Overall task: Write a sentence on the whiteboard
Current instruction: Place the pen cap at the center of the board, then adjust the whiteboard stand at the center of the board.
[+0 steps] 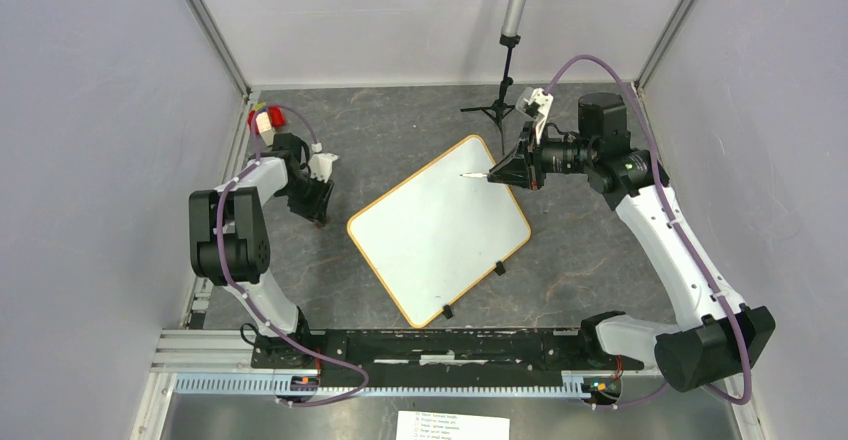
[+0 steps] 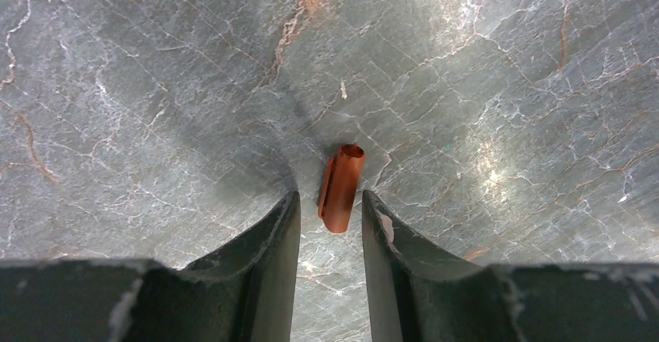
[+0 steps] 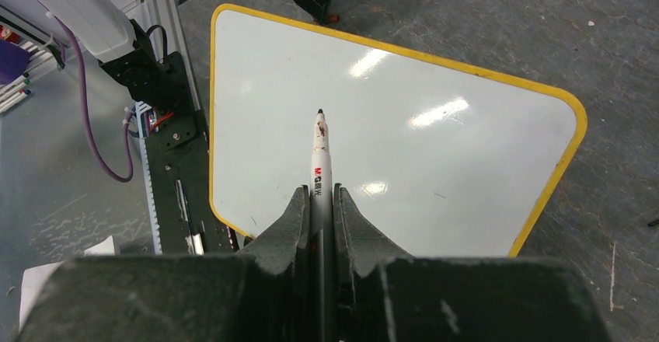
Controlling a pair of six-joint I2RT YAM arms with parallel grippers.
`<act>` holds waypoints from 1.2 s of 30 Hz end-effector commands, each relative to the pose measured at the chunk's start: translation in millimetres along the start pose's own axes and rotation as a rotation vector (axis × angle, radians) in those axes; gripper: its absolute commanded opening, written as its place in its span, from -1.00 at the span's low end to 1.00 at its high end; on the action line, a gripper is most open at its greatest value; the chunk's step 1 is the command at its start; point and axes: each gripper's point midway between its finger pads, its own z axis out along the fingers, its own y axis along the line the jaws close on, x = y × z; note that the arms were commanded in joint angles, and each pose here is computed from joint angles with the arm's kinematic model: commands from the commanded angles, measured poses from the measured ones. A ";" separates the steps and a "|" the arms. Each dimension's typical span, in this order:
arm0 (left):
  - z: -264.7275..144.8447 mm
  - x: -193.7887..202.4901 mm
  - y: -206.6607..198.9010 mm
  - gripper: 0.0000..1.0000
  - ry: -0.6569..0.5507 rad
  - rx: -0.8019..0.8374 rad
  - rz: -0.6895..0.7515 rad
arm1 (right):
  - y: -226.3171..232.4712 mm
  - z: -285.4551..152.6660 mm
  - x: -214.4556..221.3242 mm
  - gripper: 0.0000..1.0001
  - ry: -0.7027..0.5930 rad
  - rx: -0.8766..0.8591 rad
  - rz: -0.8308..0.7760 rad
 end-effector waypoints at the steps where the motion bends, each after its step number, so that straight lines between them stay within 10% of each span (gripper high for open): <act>1: -3.9 -10.9 2.2 -0.18 -0.027 -0.003 0.041 | -0.2 -3.3 -10.5 -1.00 -0.023 0.011 -0.046; 13: -153.4 -117.2 -2.0 0.21 -0.391 -0.096 0.091 | -9.8 -13.4 -24.7 -1.00 -0.066 0.040 -0.023; 19: -249.4 -162.6 -85.8 0.30 -0.595 0.020 0.346 | -45.2 -32.2 -25.3 -1.00 -0.116 0.140 0.053; 27: -233.7 -106.3 -273.3 0.27 -0.478 0.293 0.974 | -89.3 -67.1 -22.4 -1.00 -0.184 0.287 0.177; 36: -133.7 4.8 -372.1 0.20 -0.139 0.372 1.550 | -98.3 -77.3 -16.0 -1.00 -0.219 0.309 0.207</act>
